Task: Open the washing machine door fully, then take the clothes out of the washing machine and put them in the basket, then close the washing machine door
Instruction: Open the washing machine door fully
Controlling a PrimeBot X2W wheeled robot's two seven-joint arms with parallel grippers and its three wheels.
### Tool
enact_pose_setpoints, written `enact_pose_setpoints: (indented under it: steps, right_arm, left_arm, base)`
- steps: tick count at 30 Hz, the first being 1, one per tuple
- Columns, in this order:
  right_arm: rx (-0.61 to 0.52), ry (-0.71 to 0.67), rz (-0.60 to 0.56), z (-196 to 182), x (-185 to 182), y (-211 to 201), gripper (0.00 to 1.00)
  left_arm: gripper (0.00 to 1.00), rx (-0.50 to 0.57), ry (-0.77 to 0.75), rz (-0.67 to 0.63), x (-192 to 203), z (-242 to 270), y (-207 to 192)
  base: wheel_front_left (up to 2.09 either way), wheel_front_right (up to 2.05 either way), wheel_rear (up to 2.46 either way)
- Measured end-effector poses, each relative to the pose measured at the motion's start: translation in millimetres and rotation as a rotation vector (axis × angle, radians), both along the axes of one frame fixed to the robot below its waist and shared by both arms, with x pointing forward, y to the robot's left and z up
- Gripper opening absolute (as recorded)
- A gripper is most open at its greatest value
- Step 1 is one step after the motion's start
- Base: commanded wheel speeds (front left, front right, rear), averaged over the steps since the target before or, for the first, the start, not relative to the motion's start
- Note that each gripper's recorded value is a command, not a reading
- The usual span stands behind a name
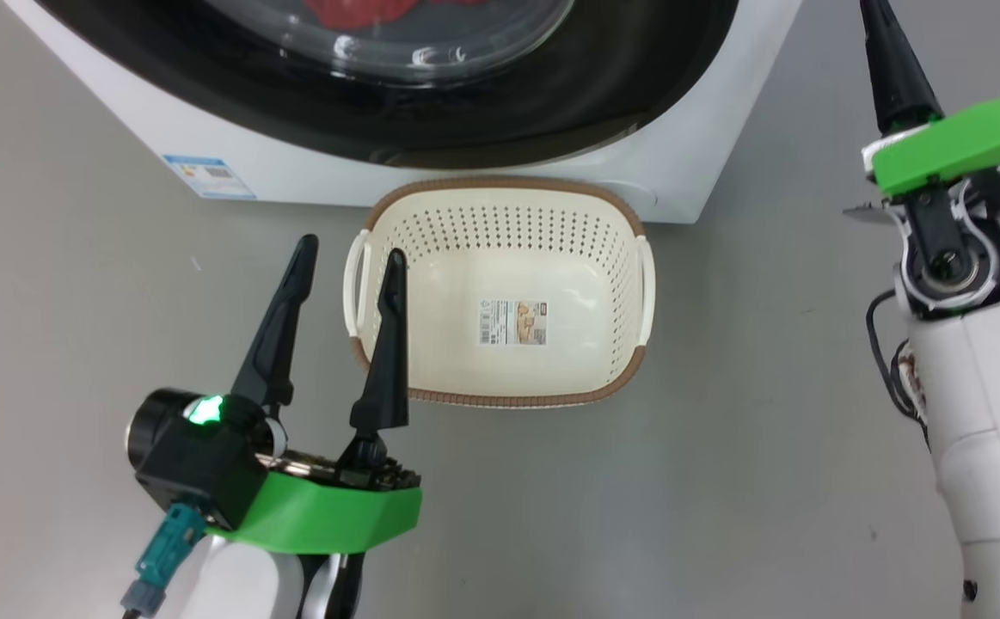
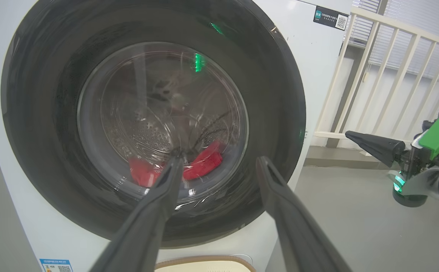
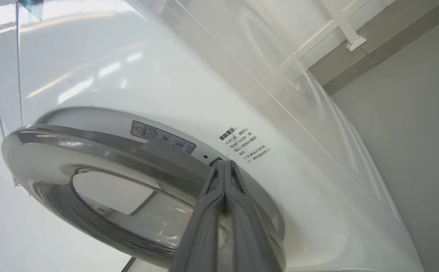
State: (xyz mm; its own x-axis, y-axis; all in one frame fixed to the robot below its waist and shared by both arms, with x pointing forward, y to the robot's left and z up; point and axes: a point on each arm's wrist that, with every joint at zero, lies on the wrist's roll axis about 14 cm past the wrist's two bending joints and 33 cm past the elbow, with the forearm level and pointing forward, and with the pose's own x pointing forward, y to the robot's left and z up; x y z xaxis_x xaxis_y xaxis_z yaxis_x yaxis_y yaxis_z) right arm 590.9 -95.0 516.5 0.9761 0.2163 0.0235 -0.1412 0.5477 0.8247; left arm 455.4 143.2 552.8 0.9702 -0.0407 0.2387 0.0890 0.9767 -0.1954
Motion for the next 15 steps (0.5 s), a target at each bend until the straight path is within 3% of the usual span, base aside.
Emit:
enact_pose_setpoints:
  steps: [8, 15]
  right_arm:
    - [0.170, 0.073, 0.155, 0.4, 27.3, 24.0, 0.00]
    - [0.223, 0.120, 0.251, -2.6, 43.9, 37.5, 0.00]
  left_arm:
    - [1.00, 0.008, 0.026, 0.010, 9.1, -12.9, 2.4]
    - [1.00, 0.008, 0.051, 0.011, 14.0, -23.6, 3.2]
  base:
    - [0.00, 0.00, 0.00]
    - [0.00, 0.00, 0.00]
